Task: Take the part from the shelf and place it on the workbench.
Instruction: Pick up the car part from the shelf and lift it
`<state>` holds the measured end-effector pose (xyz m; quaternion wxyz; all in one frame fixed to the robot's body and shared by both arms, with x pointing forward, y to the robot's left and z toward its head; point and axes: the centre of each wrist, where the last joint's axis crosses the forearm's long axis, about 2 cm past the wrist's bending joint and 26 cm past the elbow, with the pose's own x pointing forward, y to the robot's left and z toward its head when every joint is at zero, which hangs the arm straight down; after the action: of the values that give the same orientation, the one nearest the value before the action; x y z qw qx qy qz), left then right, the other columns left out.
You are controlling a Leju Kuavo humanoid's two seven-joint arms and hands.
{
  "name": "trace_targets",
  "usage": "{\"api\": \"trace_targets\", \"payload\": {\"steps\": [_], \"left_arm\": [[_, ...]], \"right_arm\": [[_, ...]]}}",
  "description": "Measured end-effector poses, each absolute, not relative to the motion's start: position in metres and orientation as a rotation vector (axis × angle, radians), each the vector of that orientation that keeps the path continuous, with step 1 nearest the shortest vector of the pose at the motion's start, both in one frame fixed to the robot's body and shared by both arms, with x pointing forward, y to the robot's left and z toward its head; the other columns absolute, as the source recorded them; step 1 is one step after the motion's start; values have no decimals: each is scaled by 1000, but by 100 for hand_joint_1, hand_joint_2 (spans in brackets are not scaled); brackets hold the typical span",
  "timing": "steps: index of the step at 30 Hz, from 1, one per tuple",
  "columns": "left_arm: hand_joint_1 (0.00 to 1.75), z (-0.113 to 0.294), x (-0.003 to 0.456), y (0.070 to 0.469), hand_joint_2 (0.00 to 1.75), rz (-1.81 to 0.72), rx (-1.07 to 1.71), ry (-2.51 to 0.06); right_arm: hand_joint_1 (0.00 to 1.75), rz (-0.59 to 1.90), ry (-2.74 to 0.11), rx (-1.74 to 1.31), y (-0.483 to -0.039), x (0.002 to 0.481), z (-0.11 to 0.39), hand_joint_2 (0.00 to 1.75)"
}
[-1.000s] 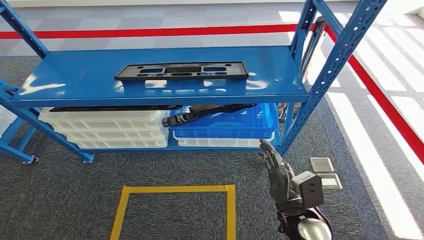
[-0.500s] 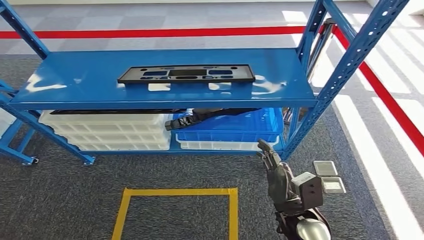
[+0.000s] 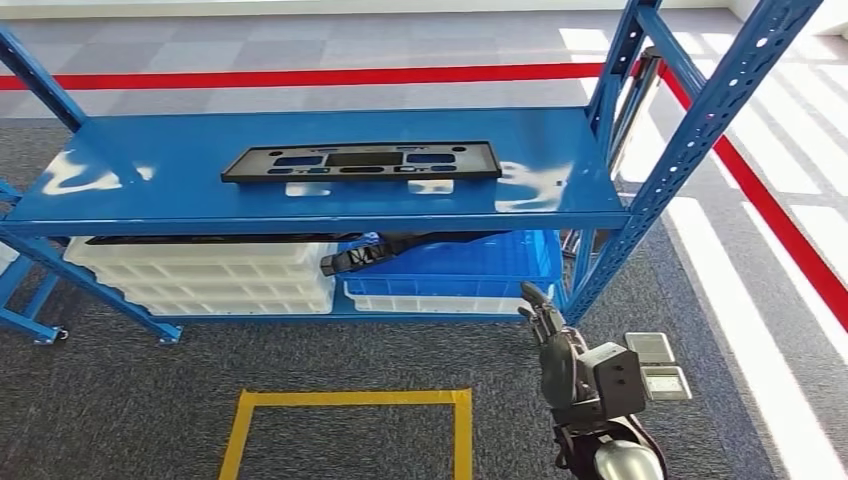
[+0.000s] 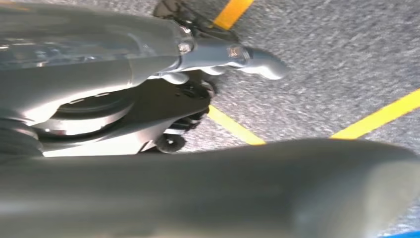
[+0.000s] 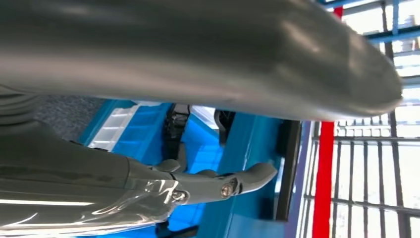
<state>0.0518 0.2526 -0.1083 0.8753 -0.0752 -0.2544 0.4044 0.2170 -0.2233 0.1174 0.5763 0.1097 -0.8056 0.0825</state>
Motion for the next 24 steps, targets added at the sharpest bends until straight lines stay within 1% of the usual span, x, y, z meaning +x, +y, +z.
{"api": "trace_targets", "payload": {"steps": [15, 24], "left_arm": [[0, -109, 50, 255, 0, 846, -158, -534], [0, -109, 51, 255, 0, 858, -151, -538]], "right_arm": [[0, 206, -1907, 243, -221, 221, 126, 0], [0, 216, -1997, -18, -216, 232, 162, 0]]}}
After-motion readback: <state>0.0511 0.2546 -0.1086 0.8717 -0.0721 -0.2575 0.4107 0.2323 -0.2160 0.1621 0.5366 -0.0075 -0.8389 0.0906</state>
